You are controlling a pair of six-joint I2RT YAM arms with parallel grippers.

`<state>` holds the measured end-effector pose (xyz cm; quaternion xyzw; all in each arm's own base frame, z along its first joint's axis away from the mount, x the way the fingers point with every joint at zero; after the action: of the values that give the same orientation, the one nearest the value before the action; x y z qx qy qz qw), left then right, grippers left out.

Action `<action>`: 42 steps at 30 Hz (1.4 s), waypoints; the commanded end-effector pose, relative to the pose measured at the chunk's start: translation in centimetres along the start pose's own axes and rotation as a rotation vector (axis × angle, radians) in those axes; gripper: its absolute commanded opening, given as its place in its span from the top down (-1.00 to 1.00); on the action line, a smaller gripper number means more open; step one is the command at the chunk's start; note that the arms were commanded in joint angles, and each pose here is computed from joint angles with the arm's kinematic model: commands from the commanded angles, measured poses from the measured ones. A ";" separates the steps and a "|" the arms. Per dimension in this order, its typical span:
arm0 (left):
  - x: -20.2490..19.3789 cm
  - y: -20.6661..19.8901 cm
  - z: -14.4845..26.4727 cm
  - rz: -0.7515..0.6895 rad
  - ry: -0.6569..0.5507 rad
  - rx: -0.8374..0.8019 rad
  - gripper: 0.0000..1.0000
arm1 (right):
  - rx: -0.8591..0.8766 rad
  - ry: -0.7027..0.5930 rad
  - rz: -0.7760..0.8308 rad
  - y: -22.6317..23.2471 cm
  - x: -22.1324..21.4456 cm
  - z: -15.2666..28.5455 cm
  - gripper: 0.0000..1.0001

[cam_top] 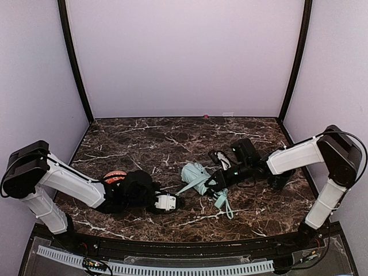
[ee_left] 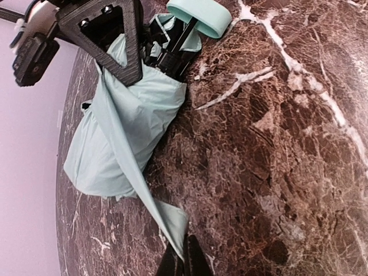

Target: Put away the umbrella

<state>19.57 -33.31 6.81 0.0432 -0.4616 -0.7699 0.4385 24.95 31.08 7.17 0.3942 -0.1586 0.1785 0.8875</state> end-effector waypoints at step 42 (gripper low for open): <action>-5.8 -11.5 -3.7 -0.084 0.378 -0.458 1.00 | -0.206 -0.040 0.252 6.9 7.6 7.9 -0.47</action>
<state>21.45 -37.05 2.50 0.1110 -0.3864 -0.7848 0.4717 25.44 31.27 18.75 0.3073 -0.2165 0.3212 0.8692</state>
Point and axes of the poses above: each gripper's point midway between its finger pads, its own z axis back along the fingers, its own y axis along the line the jaws close on, x = y × z, the point moved 2 cm from there along z, back along the fingers, and after that the axes turned 11 degrees about -z, right-handed, at the moved point
